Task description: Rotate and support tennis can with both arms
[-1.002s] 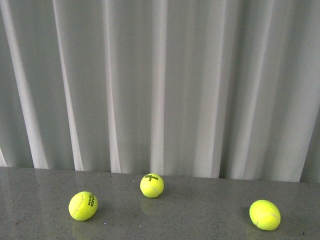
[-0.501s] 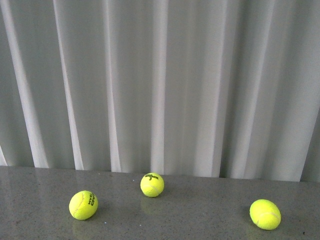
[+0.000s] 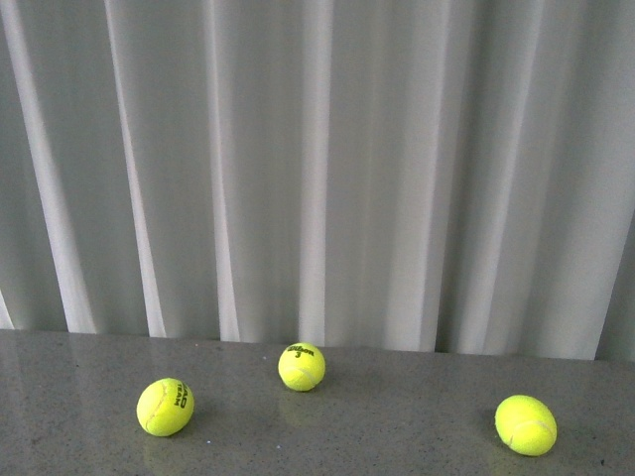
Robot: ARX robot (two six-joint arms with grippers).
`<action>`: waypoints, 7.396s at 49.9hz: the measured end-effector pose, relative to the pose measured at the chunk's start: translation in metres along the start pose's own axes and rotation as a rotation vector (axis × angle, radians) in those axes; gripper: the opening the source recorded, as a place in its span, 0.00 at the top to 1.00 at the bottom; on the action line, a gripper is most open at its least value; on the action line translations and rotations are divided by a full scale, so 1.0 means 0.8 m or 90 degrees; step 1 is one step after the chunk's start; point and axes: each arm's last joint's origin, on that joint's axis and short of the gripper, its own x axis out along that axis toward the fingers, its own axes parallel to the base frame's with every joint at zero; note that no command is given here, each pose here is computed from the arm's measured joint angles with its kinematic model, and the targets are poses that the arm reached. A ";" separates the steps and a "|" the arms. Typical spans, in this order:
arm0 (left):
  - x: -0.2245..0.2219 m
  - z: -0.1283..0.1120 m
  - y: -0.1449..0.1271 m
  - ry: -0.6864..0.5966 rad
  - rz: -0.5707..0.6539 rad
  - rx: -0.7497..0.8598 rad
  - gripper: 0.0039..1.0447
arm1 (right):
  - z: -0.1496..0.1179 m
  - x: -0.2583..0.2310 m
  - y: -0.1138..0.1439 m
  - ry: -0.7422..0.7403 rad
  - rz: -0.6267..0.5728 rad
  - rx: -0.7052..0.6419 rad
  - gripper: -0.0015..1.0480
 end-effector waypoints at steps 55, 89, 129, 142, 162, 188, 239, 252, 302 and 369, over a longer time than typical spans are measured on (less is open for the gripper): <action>0.162 0.039 0.023 0.218 -0.162 -0.257 0.06 | 0.000 0.000 0.000 0.000 0.000 0.000 0.07; 0.280 -0.114 -0.034 0.513 -0.357 -0.359 0.06 | 0.000 0.000 0.000 0.000 0.000 0.000 0.07; 0.274 -0.150 -0.104 0.584 -0.421 -0.424 0.06 | 0.000 0.000 0.000 0.000 0.000 0.000 0.07; 0.275 -0.153 -0.124 0.592 -0.435 -0.457 0.06 | 0.000 0.000 0.000 0.000 0.000 0.000 0.07; 0.273 -0.163 -0.147 0.598 -0.436 -0.534 0.11 | 0.000 0.000 0.000 0.000 0.000 0.000 0.07; 0.268 -0.148 -0.152 0.558 -0.423 -0.653 0.94 | 0.000 0.000 0.000 0.000 0.000 0.000 0.07; 0.338 0.119 -0.277 0.673 -0.542 0.405 0.97 | 0.000 0.000 0.000 0.000 0.000 0.000 0.07; 0.346 0.086 -0.290 0.693 -0.570 0.448 0.97 | 0.000 0.000 0.000 0.000 0.000 0.000 0.07; 0.356 0.134 -0.260 0.575 -0.521 0.275 0.07 | 0.000 0.000 0.000 0.000 0.000 0.000 0.07; 0.109 0.020 -0.024 0.018 -0.005 0.000 0.97 | 0.000 0.000 0.000 0.000 0.000 0.000 0.07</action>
